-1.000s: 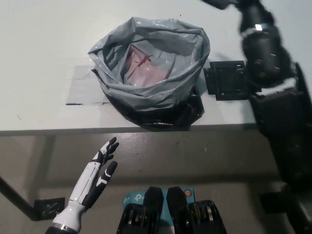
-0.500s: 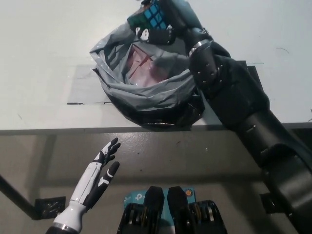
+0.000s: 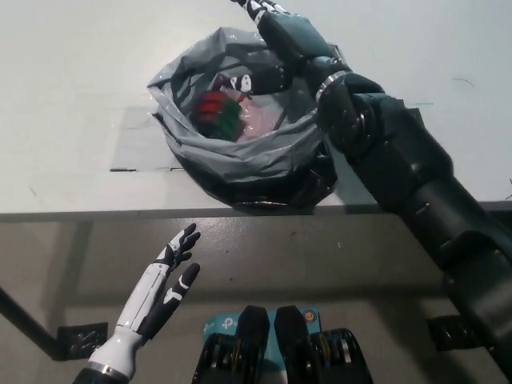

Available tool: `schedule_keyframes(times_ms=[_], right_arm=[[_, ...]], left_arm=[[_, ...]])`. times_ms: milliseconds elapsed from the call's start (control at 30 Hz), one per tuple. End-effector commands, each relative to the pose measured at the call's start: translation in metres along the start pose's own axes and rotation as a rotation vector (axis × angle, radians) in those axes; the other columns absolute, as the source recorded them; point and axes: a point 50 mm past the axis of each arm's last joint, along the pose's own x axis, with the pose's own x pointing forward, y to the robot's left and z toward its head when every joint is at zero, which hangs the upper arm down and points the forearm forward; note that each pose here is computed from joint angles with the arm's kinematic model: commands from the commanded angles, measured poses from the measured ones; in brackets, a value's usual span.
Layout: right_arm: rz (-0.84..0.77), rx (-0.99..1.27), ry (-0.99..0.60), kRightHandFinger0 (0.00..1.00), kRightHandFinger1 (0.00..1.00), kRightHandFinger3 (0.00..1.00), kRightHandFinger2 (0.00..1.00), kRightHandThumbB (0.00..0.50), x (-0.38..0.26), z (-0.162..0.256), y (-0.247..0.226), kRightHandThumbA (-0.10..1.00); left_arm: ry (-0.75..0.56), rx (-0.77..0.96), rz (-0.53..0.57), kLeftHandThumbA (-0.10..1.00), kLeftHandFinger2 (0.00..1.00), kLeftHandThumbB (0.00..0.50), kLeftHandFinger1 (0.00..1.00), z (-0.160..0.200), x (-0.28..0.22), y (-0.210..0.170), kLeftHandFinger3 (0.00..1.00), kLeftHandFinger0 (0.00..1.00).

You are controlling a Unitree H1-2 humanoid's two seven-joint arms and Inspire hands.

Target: Use the right hand to pick up a rubix's cube and place it into a plastic bag and lift the bag

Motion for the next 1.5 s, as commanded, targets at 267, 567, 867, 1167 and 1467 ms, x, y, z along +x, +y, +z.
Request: schedule_keyframes(times_ms=[267,567,867,1167,1467], right_arm=[[-0.195,-0.024,-0.117,1.0,1.0,1.0,1.0,0.498,0.003,0.025,-0.078,0.96],[-0.385,0.019,-0.033,1.0,1.0,1.0,1.0,0.5,-0.007,-0.004,-0.123,0.85],[-0.309,-0.013,0.151,1.0,1.0,1.0,1.0,0.498,-0.014,-0.042,-0.099,0.83],[-0.135,0.009,0.295,1.0,1.0,1.0,1.0,0.5,-0.01,-0.062,-0.063,0.86],[-0.012,0.09,0.362,1.0,1.0,1.0,1.0,0.5,0.0,-0.055,-0.039,0.82]], left_arm=[[-0.049,0.026,-0.021,0.97,1.0,0.16,1.0,0.011,0.004,0.005,1.0,1.0],[-0.046,0.014,-0.022,0.96,1.0,0.153,1.0,0.009,0.002,0.005,1.0,1.0],[-0.05,0.024,-0.016,0.95,1.0,0.144,1.0,0.009,0.002,0.003,1.0,1.0],[-0.056,0.022,-0.022,0.95,1.0,0.14,1.0,0.009,0.002,0.002,1.0,1.0],[-0.058,0.022,-0.023,0.94,1.0,0.141,1.0,0.01,0.003,0.003,1.0,1.0]])
